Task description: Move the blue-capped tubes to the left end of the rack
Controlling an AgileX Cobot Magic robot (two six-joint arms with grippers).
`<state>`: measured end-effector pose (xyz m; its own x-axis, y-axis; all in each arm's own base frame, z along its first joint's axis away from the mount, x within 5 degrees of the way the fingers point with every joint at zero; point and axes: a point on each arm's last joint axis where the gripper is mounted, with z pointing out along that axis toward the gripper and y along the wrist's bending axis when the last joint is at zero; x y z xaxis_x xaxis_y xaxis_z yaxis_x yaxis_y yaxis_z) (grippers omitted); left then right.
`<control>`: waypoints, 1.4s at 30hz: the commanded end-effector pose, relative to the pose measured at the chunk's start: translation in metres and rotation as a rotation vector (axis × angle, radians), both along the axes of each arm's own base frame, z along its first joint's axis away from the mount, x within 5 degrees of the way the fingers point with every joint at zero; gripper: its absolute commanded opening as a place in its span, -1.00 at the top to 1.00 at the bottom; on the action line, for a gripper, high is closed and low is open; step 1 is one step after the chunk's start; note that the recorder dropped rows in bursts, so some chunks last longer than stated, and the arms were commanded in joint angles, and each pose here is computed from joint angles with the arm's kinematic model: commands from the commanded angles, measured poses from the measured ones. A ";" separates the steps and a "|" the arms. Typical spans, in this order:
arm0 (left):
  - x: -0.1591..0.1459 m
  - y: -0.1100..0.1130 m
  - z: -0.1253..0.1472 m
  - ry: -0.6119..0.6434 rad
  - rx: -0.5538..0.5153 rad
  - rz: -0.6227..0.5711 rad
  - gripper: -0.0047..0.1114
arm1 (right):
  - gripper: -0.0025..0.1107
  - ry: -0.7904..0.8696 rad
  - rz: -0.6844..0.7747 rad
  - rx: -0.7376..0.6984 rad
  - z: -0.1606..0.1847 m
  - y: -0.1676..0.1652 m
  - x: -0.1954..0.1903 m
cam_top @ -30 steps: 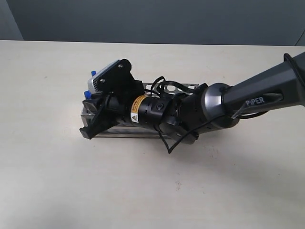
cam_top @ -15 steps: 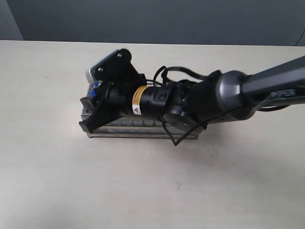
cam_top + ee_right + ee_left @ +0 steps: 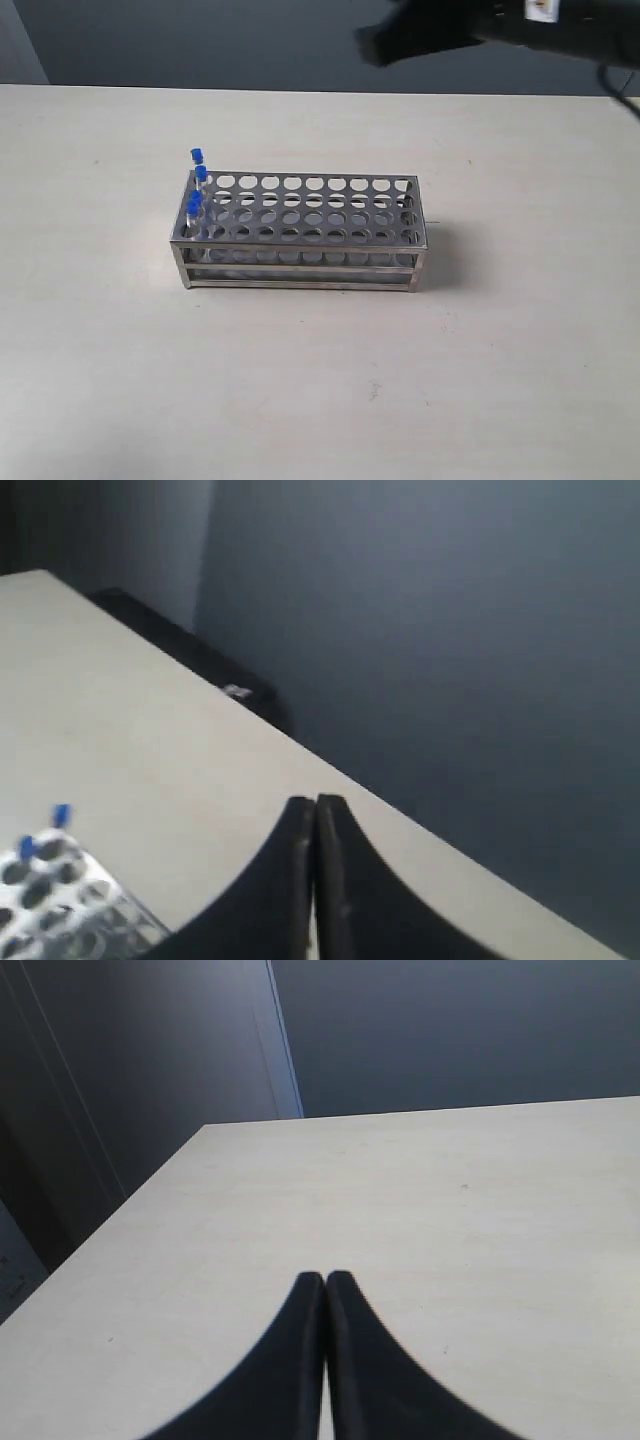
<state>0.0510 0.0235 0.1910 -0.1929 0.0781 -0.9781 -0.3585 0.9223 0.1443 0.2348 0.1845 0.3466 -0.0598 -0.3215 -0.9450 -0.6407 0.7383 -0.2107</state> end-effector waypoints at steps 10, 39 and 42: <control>0.000 0.000 0.002 -0.013 0.003 -0.003 0.90 | 0.95 0.007 -0.329 0.138 -0.020 -0.132 -0.101; 0.000 0.000 0.002 -0.013 0.003 -0.003 0.90 | 0.95 -0.047 -0.764 0.263 -0.061 -0.194 -0.210; 0.000 0.000 0.002 -0.013 0.003 -0.003 0.90 | 0.95 -0.050 -0.805 0.272 -0.070 -0.194 -0.210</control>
<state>0.0510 0.0235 0.1910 -0.1929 0.0781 -0.9781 -0.3585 0.9223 0.1443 0.0244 -0.0094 0.2848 -0.1326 0.0234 -0.9909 0.0735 0.9972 0.0137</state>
